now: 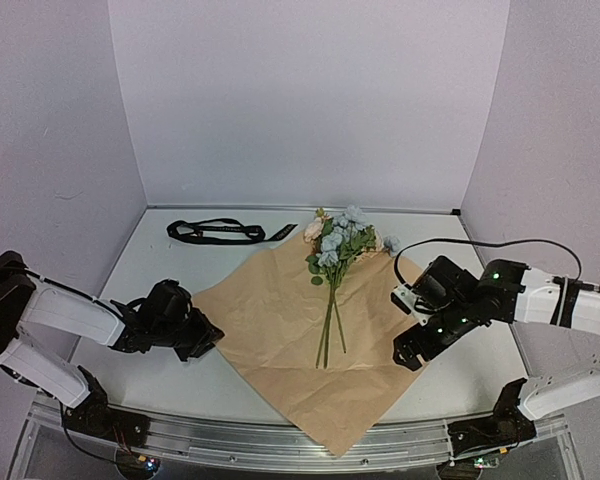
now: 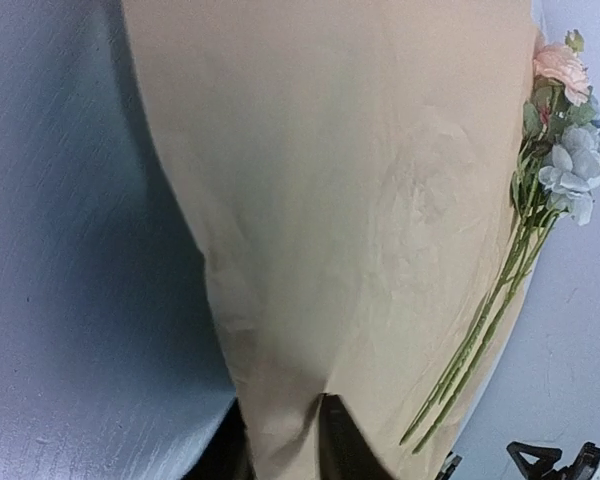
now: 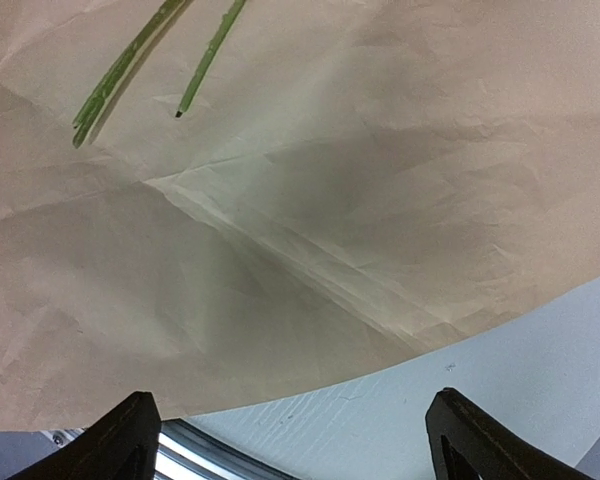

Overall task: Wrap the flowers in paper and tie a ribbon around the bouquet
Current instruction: Adjust the flattened wrapping paper at the center of the board, then pick up the bottom corner of the flattened wrapping paper from the center of the board.

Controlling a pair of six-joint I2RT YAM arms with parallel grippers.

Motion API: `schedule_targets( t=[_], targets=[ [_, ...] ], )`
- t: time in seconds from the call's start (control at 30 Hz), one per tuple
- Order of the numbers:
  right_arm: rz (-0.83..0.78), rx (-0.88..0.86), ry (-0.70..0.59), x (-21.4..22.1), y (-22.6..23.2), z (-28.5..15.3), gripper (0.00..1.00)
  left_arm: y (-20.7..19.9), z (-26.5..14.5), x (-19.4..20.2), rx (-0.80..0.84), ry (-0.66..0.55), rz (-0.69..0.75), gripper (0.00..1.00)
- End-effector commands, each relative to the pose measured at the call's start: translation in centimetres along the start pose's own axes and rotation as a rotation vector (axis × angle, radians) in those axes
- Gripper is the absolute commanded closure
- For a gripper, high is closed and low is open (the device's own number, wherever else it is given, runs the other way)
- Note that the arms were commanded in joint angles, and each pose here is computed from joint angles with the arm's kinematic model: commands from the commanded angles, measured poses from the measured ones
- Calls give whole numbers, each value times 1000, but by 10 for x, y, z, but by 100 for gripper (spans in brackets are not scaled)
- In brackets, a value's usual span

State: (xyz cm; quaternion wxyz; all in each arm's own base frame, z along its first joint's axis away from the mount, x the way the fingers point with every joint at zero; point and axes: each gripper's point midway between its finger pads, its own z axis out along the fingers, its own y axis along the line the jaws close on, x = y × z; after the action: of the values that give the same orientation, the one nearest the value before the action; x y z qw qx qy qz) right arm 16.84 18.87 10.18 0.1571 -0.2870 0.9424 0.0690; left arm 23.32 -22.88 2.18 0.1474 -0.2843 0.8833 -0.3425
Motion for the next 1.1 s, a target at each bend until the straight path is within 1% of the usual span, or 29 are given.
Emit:
schedule_targets(
  t=[0.0, 0.07, 0.13, 0.27, 0.43, 0.57, 0.77, 0.9, 1.0, 1.07],
  targets=[
    [-173, -88, -92, -18, 26, -4, 5, -9, -4, -6, 10, -24, -14, 96],
    [-277, -128, -126, -17, 38, -2, 5, -10, -6, -8, 5, -18, -27, 100],
    [-392, -163, -150, -12, 51, -1, 5, -8, -10, -9, 1, -8, -59, 100],
    [-527, -218, -179, 1, 68, -2, 4, -5, -21, -17, 28, 21, -136, 100],
    [-700, -238, -221, 21, 83, -3, 3, -8, -36, -29, 43, 23, -170, 100],
    [-896, -169, -276, 32, 97, 0, 2, -2, -41, -29, 23, 39, -190, 100],
    [-1158, -11, -389, 28, 127, 15, 3, 1, -41, -24, 12, 70, -208, 100],
    [-1234, 35, -451, 23, 154, 18, 4, 1, -41, -23, -1, 75, -208, 100],
    [-1279, 51, -471, 25, 173, 22, 5, 1, -42, -22, -3, 77, -210, 100],
    [-1344, 73, -473, 30, 184, 27, 5, 1, -43, -22, -4, 78, -210, 100]
  ],
)
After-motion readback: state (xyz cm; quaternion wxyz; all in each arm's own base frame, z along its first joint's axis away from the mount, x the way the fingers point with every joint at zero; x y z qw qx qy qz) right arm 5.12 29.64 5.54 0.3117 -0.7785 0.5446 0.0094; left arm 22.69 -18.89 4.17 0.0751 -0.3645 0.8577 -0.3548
